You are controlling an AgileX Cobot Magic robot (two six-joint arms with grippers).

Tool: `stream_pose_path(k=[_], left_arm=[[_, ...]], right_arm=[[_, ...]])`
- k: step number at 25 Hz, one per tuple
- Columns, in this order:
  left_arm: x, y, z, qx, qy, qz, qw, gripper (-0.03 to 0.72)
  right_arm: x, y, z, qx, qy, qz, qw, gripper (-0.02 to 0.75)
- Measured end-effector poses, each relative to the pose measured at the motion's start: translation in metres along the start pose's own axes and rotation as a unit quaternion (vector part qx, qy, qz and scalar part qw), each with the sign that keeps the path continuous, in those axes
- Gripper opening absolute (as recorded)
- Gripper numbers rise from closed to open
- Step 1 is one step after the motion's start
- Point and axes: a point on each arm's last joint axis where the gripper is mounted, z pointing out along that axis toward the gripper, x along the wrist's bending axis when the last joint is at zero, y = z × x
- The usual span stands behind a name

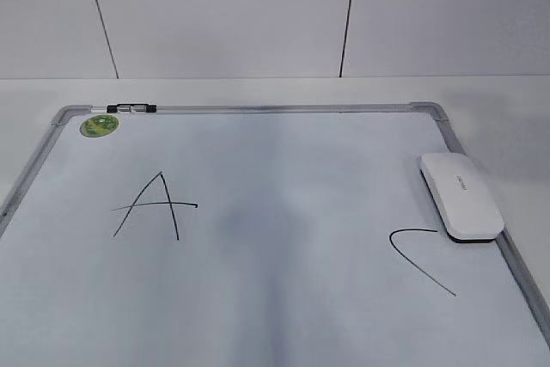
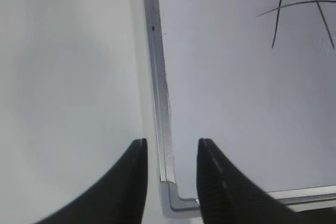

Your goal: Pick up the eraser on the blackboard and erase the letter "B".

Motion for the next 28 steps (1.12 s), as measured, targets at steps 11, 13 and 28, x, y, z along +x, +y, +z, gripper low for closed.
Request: stream_pose_path(k=[11, 13, 28], left_arm=[[-0.013, -0.095, -0.060, -0.133, -0.006, 0.012, 0.991, 0.243], [-0.014, -0.108, -0.060, -0.143, -0.005, 0.018, 0.990, 0.243], [-0.021, -0.192, -0.025, -0.182, -0.029, 0.028, 0.983, 0.243]], right_arm=[[-0.010, -0.074, -0.048, -0.098, -0.041, -0.050, 0.993, 0.538], [-0.012, -0.088, -0.051, -0.112, -0.045, -0.053, 0.991, 0.537], [-0.029, -0.187, -0.028, -0.175, -0.051, -0.075, 0.980, 0.535]])
